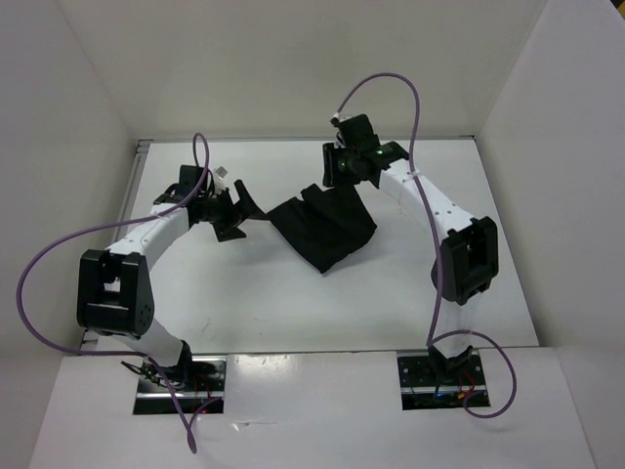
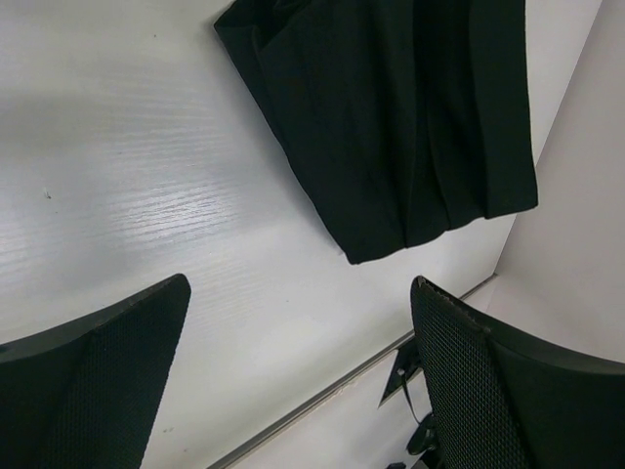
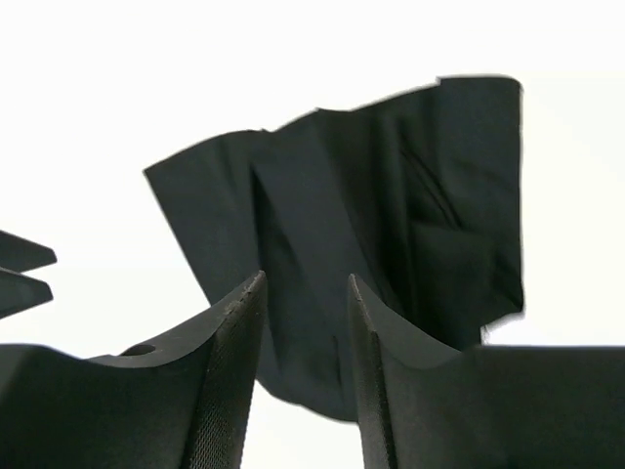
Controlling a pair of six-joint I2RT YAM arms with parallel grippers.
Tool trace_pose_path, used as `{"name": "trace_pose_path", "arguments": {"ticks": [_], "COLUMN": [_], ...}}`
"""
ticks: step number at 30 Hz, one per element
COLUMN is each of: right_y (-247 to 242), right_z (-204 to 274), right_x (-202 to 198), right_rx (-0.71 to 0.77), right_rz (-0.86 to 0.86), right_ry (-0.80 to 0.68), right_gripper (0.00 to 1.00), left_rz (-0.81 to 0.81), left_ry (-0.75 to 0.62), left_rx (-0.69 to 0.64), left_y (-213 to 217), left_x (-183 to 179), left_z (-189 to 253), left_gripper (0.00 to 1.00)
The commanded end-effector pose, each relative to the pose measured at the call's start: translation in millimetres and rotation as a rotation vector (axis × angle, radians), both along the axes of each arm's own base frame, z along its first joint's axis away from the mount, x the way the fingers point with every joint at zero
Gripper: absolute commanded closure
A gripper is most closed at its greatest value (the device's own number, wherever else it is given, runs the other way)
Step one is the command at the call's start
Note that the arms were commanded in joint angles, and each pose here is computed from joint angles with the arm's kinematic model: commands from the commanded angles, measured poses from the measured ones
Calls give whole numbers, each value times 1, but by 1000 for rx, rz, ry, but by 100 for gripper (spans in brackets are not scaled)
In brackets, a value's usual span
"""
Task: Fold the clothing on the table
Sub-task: Fold the skirt
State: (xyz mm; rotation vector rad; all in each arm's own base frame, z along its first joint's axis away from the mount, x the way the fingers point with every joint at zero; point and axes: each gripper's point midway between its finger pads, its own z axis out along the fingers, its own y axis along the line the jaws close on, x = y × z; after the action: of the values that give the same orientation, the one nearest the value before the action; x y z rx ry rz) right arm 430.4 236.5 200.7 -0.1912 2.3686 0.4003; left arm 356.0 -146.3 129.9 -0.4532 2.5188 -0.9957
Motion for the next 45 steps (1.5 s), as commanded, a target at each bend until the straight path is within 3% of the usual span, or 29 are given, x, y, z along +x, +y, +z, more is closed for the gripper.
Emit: {"name": "trace_pose_path", "arguments": {"ticks": [1, 7, 14, 16, 17, 20, 29, 35, 36, 37, 40, 41, 45], "right_y": [11, 24, 38, 47, 46, 43, -37, -67, -72, -73, -88, -92, -111], "right_z": [-28, -50, -69, -69, -74, -72, -49, -97, -111, -114, -111, -101, -29], "right_x": [7, 30, 40, 31, 31, 31, 92, 104, 105, 108, 114, 115, 103], "right_rx": [-76, -119, -2, 47, 65, 118, 72, 6, -16, -16, -27, -24, -93], "right_rz": [122, 210, 298, 356, 361, 382, 112, -12, -40, -61, -111, -148, -267], "right_ry": [34, 32, 106, 128, 146, 159, 53, 131, 154, 157, 152, 137, -13], "right_gripper": [54, 51, 50, 56, 72, 100, 100, 100, 94, 58, 53, 44, 44], "left_rz": [-35, -35, -17, -17, -17, -11, -5, -5, -5, -5, -5, -5, 9], "left_ry": [-37, -46, -25, -25, -25, -10, -5, 6, 6, 6, -3, -3, -29], "left_rx": [-11, -11, 1, 1, 1, -2, -7, -6, -6, -6, -6, -6, 9], "left_y": [-2, -2, 1, 1, 1, 1, 1, 1, 1, 1, 1, 1, 4], "left_x": [6, 4, -5, -5, -5, -7, -8, -12, -12, -12, -12, -12, -11], "left_z": [10, 16, 16, 16, 16, 13, 11, 10, 10, 10, 13, 13, 19], "left_gripper": [0, 0, 0, 0, 0, 0, 0, 0, 0, 0, 0, 0, 0]}}
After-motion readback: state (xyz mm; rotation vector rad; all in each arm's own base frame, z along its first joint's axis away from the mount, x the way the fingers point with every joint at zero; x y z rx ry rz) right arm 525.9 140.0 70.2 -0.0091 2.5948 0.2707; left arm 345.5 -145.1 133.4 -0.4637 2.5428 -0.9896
